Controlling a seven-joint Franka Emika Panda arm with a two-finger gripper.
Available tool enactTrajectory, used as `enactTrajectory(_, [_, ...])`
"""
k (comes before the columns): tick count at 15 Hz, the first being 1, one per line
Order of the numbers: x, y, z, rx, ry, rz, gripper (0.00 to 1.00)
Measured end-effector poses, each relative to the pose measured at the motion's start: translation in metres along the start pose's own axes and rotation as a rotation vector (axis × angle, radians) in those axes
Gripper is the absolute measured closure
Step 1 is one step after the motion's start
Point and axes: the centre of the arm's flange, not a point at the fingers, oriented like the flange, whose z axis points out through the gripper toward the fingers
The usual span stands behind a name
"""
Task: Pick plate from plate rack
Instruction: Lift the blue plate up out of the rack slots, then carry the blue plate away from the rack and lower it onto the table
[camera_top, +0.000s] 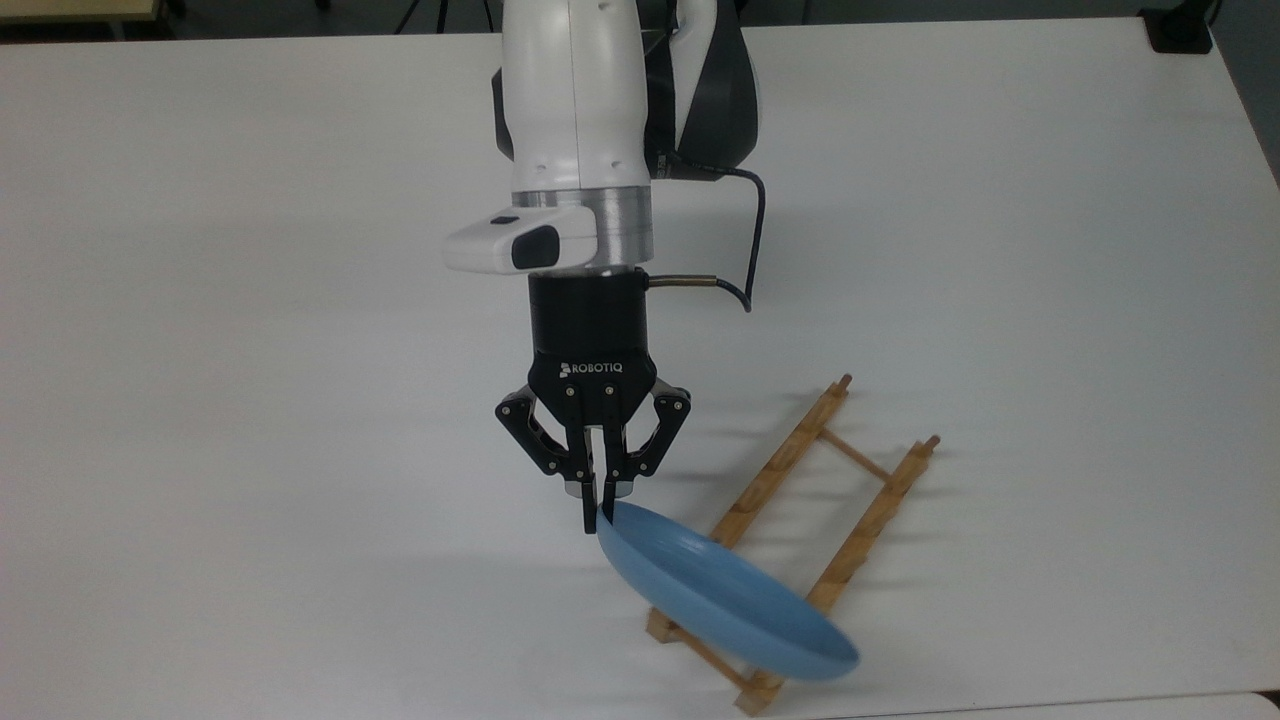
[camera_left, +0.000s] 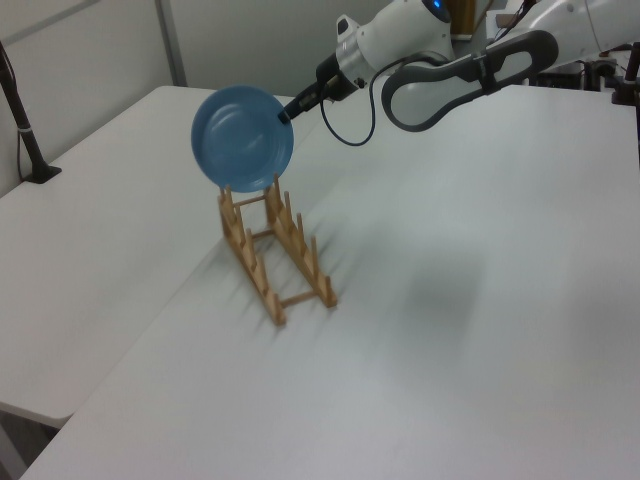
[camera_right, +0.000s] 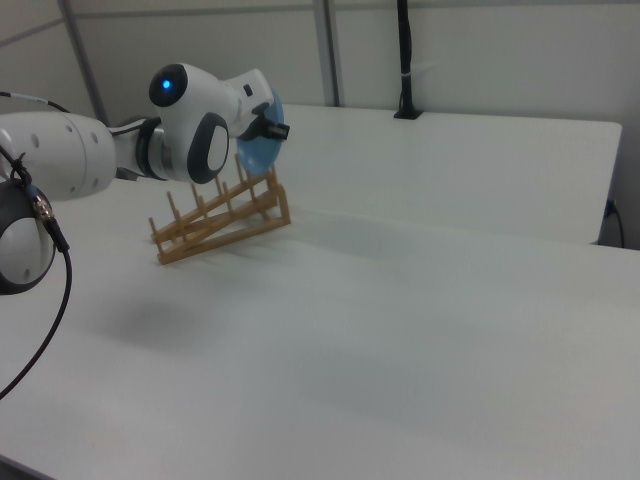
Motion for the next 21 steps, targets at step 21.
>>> enactTrajectory(21, [-0.036,0.160,-0.160,0.118,-0.960,-0.214,0.93])
